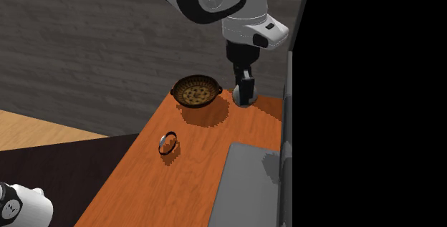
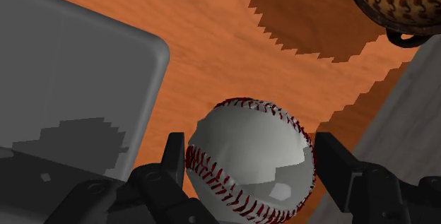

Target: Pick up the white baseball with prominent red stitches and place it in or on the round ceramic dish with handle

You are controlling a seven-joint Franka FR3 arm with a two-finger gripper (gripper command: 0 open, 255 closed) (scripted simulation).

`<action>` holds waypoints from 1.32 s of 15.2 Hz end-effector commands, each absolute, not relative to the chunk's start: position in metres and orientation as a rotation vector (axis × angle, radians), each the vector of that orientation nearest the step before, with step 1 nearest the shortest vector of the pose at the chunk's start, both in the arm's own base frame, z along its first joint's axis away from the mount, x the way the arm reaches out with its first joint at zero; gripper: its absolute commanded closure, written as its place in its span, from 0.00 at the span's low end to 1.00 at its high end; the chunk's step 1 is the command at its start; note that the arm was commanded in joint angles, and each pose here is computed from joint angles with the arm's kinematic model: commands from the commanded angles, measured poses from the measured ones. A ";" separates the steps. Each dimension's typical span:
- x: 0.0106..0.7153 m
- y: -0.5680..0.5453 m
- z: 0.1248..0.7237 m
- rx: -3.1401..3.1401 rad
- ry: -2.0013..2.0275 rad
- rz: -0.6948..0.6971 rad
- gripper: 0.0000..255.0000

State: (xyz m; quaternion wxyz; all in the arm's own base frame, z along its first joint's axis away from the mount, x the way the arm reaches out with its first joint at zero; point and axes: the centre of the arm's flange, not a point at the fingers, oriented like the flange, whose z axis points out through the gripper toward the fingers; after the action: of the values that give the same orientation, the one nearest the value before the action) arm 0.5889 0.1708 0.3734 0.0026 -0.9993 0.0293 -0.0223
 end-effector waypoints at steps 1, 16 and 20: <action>0.580 0.181 0.379 -3.134 0.092 -0.070 1.00; 0.466 0.342 0.385 -3.134 0.092 -0.070 1.00; 0.466 0.342 0.364 -3.134 0.092 -0.070 1.00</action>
State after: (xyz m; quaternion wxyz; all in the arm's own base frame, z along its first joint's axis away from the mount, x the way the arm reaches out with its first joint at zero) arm 0.4666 0.3416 0.3683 0.0024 -0.9993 0.0290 -0.0220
